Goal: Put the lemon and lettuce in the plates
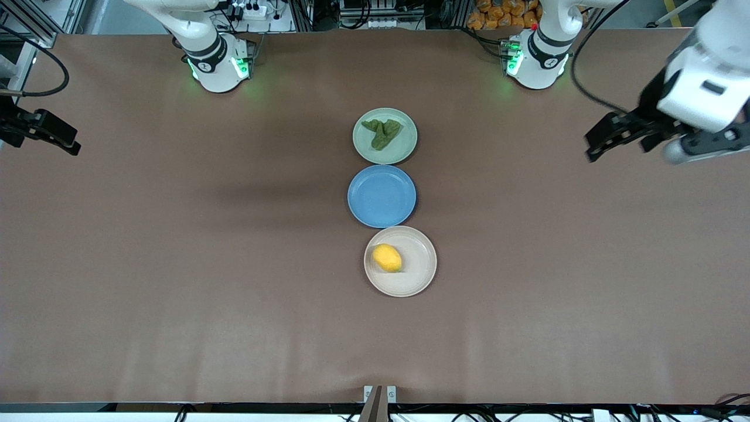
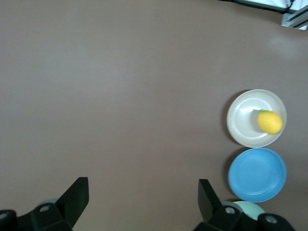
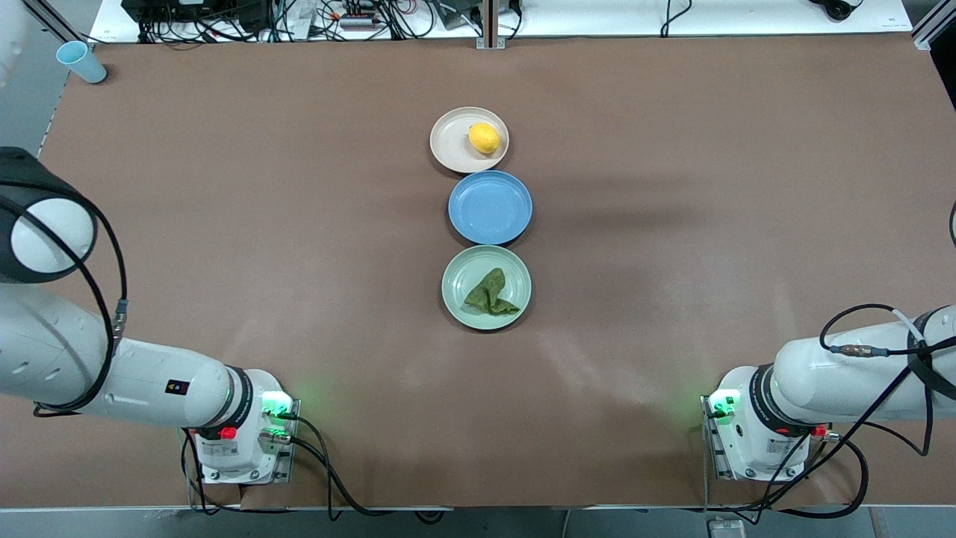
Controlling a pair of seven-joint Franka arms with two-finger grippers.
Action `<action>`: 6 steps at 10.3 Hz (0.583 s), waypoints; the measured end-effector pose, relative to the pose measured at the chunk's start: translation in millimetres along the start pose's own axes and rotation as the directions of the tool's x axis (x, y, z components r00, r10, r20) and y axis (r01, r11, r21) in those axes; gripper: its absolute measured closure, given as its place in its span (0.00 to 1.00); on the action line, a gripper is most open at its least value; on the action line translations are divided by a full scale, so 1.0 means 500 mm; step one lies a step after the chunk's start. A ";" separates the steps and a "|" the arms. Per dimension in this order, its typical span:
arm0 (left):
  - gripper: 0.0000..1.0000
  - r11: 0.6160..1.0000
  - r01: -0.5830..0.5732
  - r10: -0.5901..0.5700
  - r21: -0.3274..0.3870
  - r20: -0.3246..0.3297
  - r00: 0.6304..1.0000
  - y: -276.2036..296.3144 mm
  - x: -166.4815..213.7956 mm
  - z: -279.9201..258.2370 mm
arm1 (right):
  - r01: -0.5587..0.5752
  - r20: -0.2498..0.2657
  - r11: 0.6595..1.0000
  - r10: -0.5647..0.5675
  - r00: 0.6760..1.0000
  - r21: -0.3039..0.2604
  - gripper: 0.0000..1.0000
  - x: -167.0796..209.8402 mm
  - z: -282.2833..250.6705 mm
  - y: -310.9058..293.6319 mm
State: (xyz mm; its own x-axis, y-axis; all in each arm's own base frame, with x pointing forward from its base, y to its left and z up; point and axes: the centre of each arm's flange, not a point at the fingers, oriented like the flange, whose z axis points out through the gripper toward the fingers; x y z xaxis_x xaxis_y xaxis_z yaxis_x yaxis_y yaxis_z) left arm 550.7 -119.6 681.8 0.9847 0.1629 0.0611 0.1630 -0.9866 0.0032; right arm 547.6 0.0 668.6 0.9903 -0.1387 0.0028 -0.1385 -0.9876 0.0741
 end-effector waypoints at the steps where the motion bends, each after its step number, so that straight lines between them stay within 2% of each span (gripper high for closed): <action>1: 0.00 1.000 -0.016 0.016 0.005 -0.001 1.000 -0.061 0.000 -0.023 | -0.001 0.001 1.000 0.001 1.000 0.000 0.00 -0.002 -0.004 0.002; 3: 0.00 1.000 -0.025 0.025 0.012 0.003 1.000 -0.126 -0.016 -0.053 | -0.004 0.000 1.000 0.004 1.000 0.000 0.00 -0.002 -0.007 0.005; 6: 0.00 0.999 -0.041 0.041 0.023 0.038 0.998 -0.120 -0.046 -0.034 | -0.011 0.007 1.000 0.011 1.000 -0.001 0.00 -0.001 -0.001 0.012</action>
State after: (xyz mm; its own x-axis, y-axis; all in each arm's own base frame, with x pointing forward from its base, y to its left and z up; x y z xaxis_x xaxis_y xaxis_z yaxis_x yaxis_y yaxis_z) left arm 517.3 -64.4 697.4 0.9922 0.1229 0.0229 0.1234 -0.9921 -0.0221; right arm 546.1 -5.9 669.7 0.9886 -0.1502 -0.0038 -0.1495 -0.9859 0.0749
